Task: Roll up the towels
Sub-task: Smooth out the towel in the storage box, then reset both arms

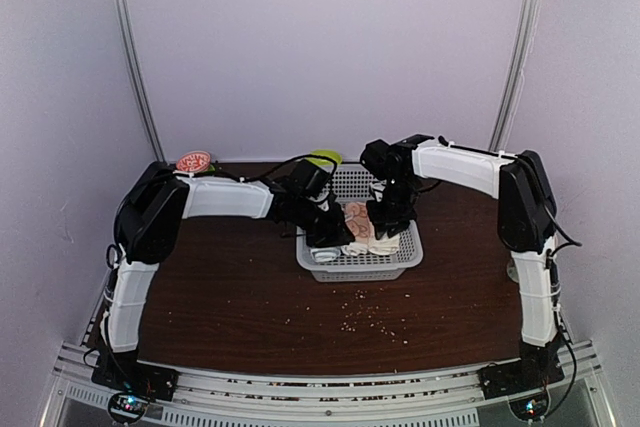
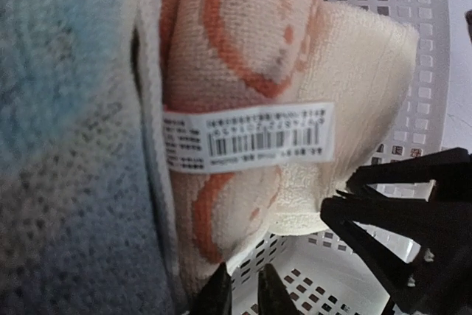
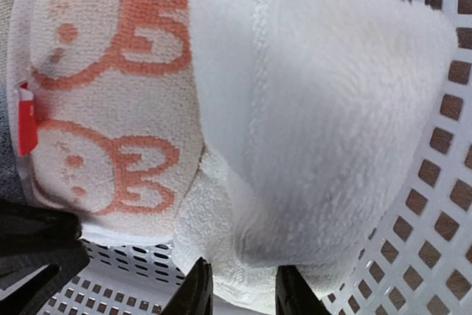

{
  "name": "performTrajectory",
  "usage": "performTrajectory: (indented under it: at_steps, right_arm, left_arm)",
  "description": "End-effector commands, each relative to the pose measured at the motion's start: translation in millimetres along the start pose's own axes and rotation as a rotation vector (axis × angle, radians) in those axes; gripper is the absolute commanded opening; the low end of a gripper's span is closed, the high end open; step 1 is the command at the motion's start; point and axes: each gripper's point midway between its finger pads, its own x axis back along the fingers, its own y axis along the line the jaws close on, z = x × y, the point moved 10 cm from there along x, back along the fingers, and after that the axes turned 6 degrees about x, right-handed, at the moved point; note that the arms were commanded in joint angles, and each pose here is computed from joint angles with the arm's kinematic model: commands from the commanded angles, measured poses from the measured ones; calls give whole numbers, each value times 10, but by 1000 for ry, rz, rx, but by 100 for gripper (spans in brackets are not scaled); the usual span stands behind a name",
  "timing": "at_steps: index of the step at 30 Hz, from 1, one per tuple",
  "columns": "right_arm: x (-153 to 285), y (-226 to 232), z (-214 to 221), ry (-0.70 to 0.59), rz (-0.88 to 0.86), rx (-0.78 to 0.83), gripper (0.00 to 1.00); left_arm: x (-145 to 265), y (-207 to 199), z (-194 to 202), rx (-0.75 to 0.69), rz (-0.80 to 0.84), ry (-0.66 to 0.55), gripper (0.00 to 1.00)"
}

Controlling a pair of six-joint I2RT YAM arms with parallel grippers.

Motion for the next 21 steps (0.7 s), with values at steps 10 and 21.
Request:
performTrajectory:
  at_steps: [10, 21]
  right_arm:
    - [380, -54, -163, -144, -66, -37, 45]
    - [1295, -70, -158, -418, -110, -24, 56]
  left_arm:
    - [559, -455, 85, -85, 87, -19, 28]
    - [1486, -677, 310, -239, -25, -195, 40]
